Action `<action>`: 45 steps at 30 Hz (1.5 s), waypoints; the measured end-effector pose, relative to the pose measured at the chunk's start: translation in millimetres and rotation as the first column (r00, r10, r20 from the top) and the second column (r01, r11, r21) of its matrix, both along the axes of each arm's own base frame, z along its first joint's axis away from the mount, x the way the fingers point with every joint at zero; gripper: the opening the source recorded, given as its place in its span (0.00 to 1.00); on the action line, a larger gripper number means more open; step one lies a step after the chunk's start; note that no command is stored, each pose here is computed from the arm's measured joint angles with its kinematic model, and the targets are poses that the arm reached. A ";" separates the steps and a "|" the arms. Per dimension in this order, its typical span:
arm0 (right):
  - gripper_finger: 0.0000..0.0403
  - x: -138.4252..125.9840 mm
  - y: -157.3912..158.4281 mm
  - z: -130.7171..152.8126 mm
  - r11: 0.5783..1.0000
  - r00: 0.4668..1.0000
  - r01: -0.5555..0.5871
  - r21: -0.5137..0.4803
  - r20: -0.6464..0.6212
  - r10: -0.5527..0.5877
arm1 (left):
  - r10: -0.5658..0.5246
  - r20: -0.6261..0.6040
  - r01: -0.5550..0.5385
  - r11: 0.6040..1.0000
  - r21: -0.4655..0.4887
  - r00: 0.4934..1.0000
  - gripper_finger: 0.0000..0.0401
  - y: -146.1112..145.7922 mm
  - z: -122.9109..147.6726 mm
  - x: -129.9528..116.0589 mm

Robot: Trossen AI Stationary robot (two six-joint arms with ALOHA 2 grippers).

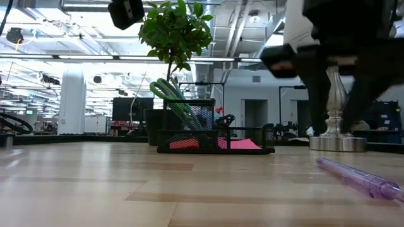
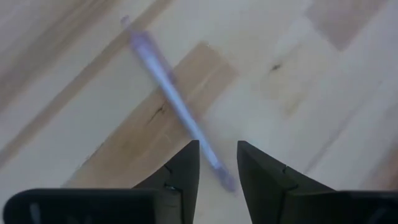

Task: Pick and place office supplies into organizer
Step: Put the purple pen into the black desk organizer

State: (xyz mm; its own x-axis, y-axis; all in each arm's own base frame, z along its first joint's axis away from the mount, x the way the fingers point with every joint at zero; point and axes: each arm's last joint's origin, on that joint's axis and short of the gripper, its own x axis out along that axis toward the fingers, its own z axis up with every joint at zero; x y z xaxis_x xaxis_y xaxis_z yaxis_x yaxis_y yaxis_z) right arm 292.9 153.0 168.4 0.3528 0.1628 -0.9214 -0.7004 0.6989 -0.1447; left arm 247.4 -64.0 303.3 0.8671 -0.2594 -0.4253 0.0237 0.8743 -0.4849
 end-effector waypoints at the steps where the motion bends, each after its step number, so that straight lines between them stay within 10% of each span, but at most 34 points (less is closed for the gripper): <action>1: 0.25 -0.9 -1.7 -3.9 1.000 1.000 -0.022 0.007 0.000 0.022 | 0.007 -0.001 -0.007 1.000 -0.005 1.000 0.18 0.0 0.1 0.0; 9: 0.24 -6.2 -16.5 -32.8 0.973 0.970 -0.229 0.032 0.096 0.225 | 0.170 -0.029 -0.172 0.979 -0.105 0.985 0.18 3.0 0.4 0.9; 45: 0.24 -27.3 -53.5 -19.9 0.886 0.935 -0.318 0.336 0.264 0.236 | 0.234 -0.034 -0.236 0.962 -0.135 0.972 0.18 4.4 0.8 1.3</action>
State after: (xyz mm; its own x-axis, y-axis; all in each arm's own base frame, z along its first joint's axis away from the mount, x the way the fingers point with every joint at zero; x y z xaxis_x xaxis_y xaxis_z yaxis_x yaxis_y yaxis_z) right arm 265.6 99.6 148.5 0.4207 0.5947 -0.6851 -0.8552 0.5120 -0.0807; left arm 248.7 -59.6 304.0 0.9033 -0.1061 -0.4156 -0.1840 0.7795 -0.5988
